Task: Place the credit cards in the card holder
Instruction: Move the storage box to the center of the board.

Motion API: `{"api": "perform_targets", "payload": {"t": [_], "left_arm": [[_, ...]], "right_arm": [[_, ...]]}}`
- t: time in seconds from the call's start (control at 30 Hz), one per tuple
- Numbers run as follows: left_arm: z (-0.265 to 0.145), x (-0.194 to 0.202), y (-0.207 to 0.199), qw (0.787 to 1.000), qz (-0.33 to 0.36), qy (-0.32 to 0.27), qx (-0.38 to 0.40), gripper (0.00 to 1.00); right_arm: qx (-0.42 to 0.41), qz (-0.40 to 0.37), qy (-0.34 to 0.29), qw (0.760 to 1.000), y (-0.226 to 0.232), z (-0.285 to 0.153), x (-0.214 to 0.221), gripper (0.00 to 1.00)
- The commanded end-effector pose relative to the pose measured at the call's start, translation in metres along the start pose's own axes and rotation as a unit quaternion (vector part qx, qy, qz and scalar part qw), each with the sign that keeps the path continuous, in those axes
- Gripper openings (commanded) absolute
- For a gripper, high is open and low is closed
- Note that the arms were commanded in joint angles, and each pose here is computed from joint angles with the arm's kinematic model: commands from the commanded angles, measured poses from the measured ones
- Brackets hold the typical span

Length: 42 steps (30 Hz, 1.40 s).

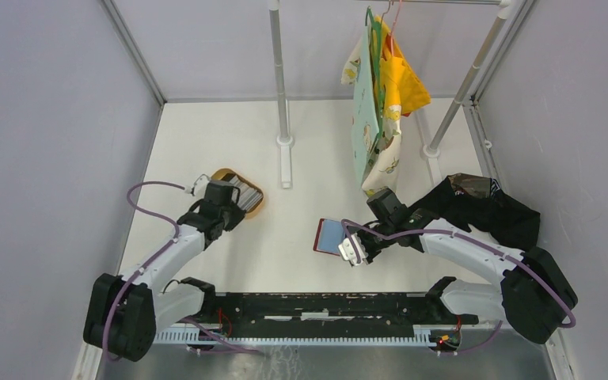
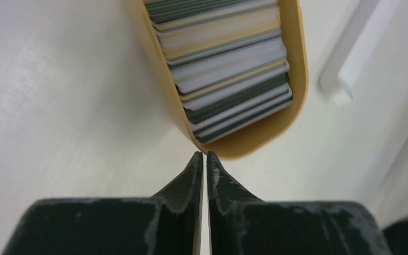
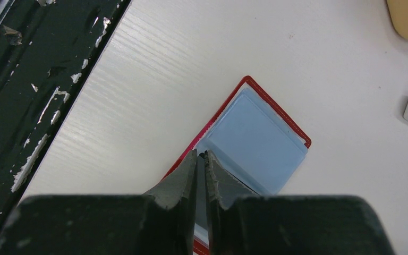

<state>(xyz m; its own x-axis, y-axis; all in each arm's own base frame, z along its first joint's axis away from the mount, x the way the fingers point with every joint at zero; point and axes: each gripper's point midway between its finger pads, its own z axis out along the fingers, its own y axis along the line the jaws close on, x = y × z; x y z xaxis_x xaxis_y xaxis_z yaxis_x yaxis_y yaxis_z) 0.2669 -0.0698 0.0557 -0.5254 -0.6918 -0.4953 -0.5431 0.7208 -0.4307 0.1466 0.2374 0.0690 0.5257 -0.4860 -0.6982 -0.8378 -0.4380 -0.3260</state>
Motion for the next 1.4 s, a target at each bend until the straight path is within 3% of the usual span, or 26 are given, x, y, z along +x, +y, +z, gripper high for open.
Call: {"api": "perform_targets", "payload": {"t": [0.0, 0.3, 0.43, 0.57, 0.6, 0.7, 0.77, 0.9, 0.97, 1.07, 1.17, 1.37], "left_arm": [[-0.008, 0.024, -0.036, 0.999, -0.017, 0.016, 0.039, 0.07], [-0.019, 0.073, -0.086, 0.995, 0.038, 0.048, 0.084, 0.13], [-0.037, 0.061, -0.103, 0.991, 0.092, 0.020, 0.098, 0.16], [-0.050, 0.020, -0.097, 0.979, 0.186, -0.059, 0.065, 0.39], [-0.051, 0.006, -0.091, 0.973, 0.209, -0.087, 0.041, 0.48], [-0.048, -0.043, -0.066, 0.957, 0.238, -0.161, -0.047, 0.60], [-0.032, -0.066, -0.056, 0.963, 0.222, -0.147, -0.045, 0.63], [-0.004, -0.114, -0.047, 0.978, 0.148, -0.141, 0.031, 0.64], [0.006, -0.133, -0.029, 0.982, 0.123, -0.140, 0.003, 0.71], [0.020, -0.151, -0.022, 0.987, 0.080, -0.139, 0.029, 0.73], [0.027, -0.175, -0.009, 0.983, 0.057, -0.173, 0.007, 0.88], [0.072, -0.195, 0.004, 0.991, -0.004, -0.123, 0.046, 0.90]], "right_arm": [[0.015, -0.012, -0.009, 1.000, -0.011, -0.005, -0.010, 0.15], [0.016, -0.011, -0.006, 1.000, -0.012, -0.006, -0.008, 0.15], [0.016, -0.010, -0.005, 1.000, -0.012, -0.006, -0.008, 0.15], [0.014, -0.009, -0.006, 1.000, -0.011, -0.006, -0.007, 0.15], [0.014, -0.009, -0.006, 1.000, -0.011, -0.006, -0.007, 0.15], [0.013, -0.008, -0.007, 1.000, -0.011, -0.005, -0.008, 0.15], [0.012, -0.007, -0.005, 1.000, -0.011, -0.005, -0.006, 0.15], [0.012, -0.004, -0.005, 1.000, -0.010, -0.005, -0.005, 0.15], [0.012, -0.005, -0.006, 1.000, -0.011, -0.005, -0.005, 0.15], [0.008, -0.003, -0.007, 1.000, -0.009, -0.004, -0.005, 0.15], [0.006, -0.002, -0.007, 1.000, -0.008, -0.004, -0.004, 0.15], [0.000, 0.001, -0.008, 1.000, -0.006, -0.002, -0.003, 0.15]]}}
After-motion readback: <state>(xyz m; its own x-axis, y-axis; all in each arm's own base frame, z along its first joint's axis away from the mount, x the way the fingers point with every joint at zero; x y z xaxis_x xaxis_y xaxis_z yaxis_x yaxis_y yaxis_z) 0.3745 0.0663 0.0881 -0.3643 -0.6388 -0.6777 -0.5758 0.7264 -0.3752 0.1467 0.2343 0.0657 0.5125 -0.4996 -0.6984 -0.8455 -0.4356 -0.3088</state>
